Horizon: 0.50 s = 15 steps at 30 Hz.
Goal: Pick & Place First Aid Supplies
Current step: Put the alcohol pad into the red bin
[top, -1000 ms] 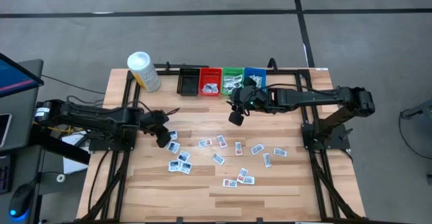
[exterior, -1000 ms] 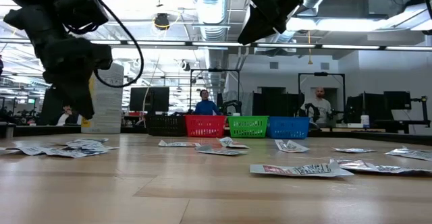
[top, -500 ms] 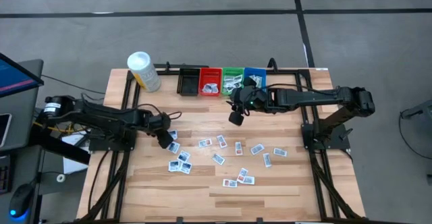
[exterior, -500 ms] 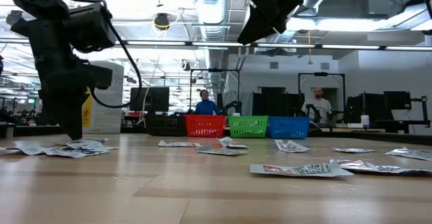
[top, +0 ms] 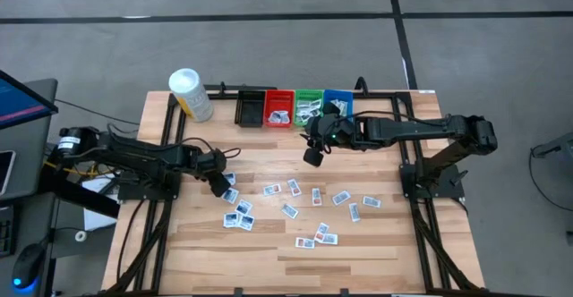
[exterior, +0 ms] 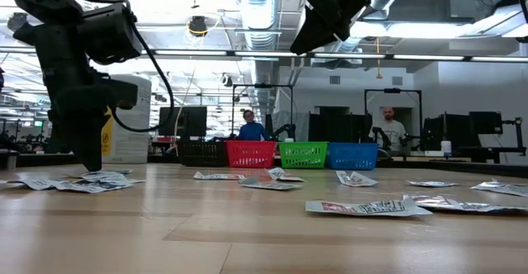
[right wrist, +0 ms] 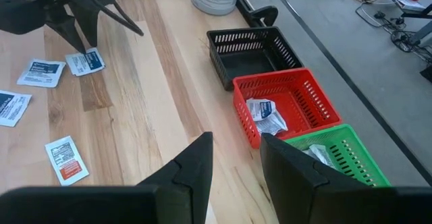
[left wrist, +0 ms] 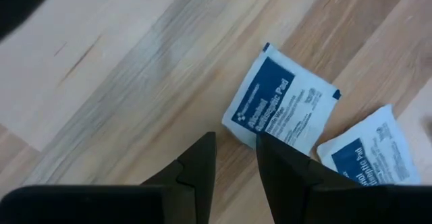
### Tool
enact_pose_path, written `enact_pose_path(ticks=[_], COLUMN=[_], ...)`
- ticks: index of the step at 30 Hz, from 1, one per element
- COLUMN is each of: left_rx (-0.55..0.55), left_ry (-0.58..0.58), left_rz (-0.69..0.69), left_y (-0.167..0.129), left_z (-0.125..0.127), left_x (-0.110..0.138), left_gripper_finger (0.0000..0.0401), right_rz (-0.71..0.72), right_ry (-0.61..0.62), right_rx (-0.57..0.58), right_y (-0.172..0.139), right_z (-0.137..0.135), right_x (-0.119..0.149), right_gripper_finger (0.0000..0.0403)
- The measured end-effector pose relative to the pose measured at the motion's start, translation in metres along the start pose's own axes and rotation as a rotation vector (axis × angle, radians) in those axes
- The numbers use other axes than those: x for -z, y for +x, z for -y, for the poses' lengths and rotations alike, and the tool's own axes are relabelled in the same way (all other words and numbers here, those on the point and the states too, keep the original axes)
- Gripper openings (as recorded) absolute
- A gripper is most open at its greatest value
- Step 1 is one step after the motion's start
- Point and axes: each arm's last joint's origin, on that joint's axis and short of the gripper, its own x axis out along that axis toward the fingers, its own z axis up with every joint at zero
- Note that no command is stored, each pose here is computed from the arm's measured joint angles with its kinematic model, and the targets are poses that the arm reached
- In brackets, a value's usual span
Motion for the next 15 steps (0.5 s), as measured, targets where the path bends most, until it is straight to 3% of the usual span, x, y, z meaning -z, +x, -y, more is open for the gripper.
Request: enact_pose_path(ticks=[6,15], left_rx=[0.051,0.036], left_ry=[-0.002,-0.004], left_rz=[0.027,0.060], left_y=[-0.0045,-0.0053], left_z=[0.0016,0.0016], left_x=[-0.0019,-0.0036], left_gripper_finger=[0.0108,0.0108], right_rz=[0.000,0.000], right_ry=[0.000,0.000], right_rx=[0.000,0.000], right_y=[-0.0001,-0.0001], right_z=[0.0000,0.0000], right_x=[0.0000,0.0000], right_gripper_finger=[0.0118,0.0118])
